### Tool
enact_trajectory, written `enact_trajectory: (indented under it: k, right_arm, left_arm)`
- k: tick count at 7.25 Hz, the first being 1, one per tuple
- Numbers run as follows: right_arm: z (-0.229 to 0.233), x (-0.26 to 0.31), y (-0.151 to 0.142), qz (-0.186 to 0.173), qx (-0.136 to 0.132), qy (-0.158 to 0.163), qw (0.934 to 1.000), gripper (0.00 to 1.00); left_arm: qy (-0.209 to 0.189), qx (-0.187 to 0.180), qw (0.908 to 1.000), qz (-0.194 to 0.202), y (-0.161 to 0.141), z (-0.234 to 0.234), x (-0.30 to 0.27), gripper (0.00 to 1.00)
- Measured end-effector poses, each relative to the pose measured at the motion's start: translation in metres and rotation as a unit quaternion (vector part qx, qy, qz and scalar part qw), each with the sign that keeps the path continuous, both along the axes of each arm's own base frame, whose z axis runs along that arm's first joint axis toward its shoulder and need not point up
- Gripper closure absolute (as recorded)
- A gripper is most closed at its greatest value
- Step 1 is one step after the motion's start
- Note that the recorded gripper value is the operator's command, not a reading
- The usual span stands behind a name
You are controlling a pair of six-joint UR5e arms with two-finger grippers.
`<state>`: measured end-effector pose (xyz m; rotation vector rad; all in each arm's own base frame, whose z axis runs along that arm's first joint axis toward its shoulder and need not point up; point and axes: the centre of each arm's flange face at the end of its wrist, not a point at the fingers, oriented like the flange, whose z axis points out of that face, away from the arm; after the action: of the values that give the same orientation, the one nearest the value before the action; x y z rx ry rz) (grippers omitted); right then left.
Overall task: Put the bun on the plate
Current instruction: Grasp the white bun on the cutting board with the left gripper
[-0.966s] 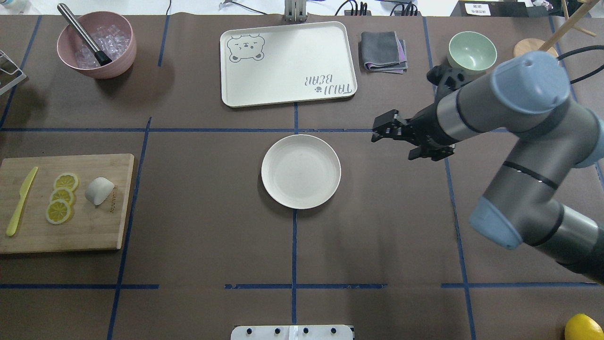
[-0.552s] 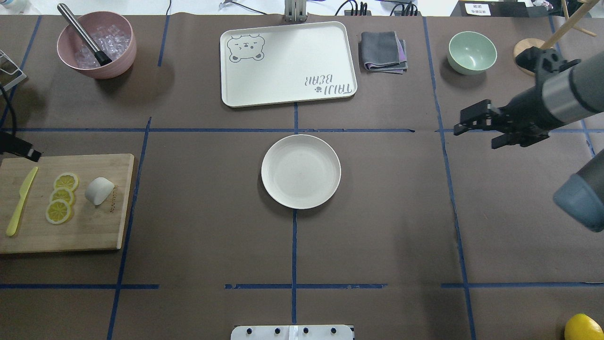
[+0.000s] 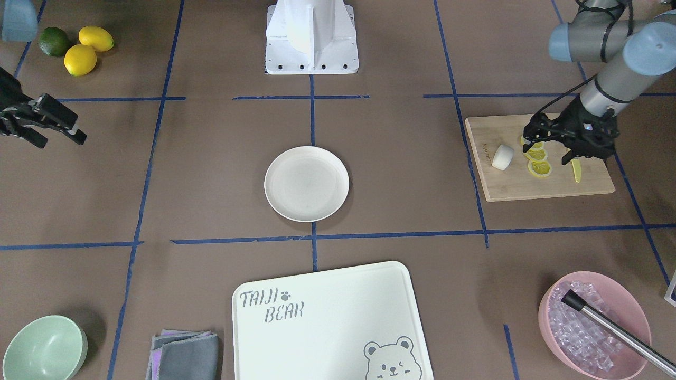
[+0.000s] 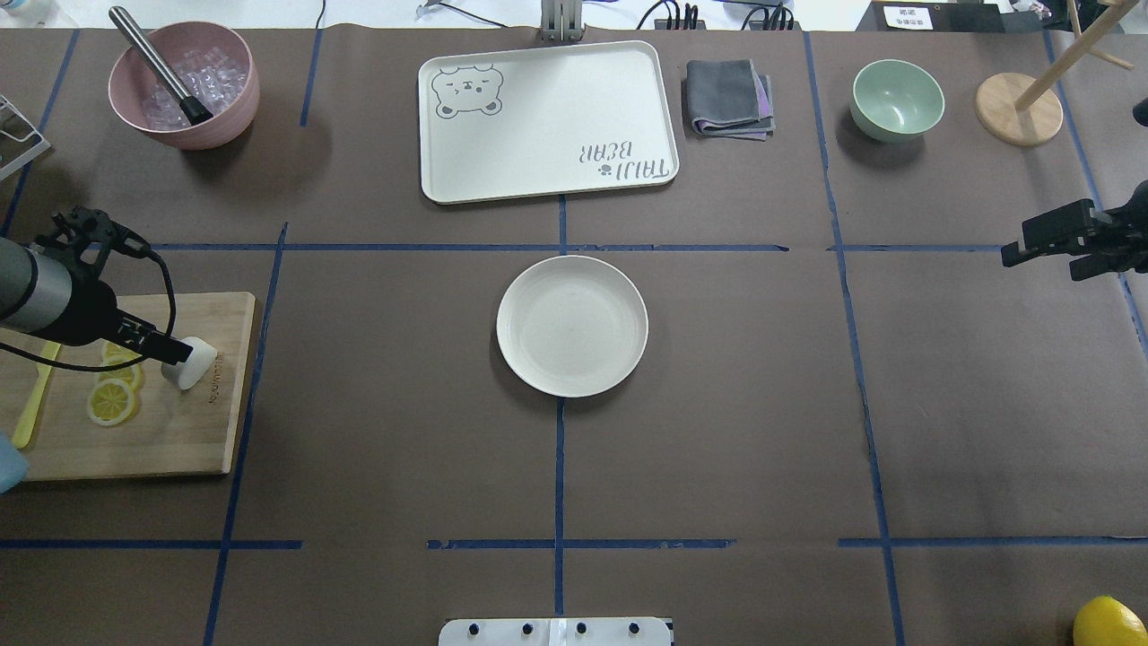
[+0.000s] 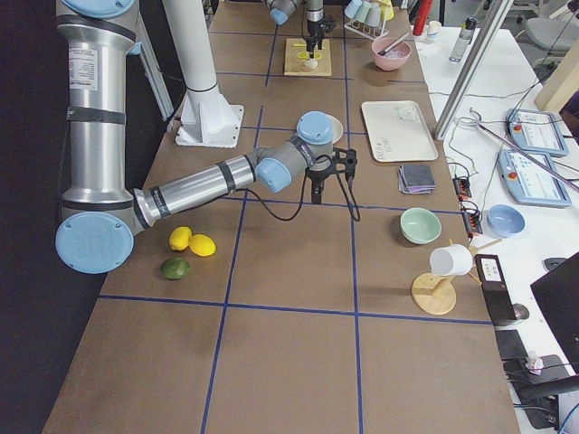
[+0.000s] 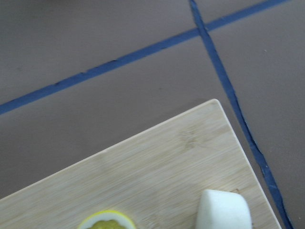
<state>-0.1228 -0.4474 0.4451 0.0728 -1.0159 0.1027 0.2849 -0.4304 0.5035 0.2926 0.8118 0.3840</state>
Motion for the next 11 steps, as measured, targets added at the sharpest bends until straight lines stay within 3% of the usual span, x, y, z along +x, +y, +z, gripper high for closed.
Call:
enact_trajectory:
  k: [7, 11]
  right_arm:
    - [0.012, 0.005, 0.005, -0.003, 0.002, 0.008, 1.0, 0.0]
    - [0.014, 0.006, 0.006, -0.002, 0.0, 0.01, 0.9999, 0.0]
  left_arm:
    - [-0.004, 0.004, 0.9995, 0.032, 0.016, 0.001, 0.035, 0.07]
    - [-0.006, 0.003, 0.9995, 0.032, 0.015, 0.003, 0.037, 0.43]
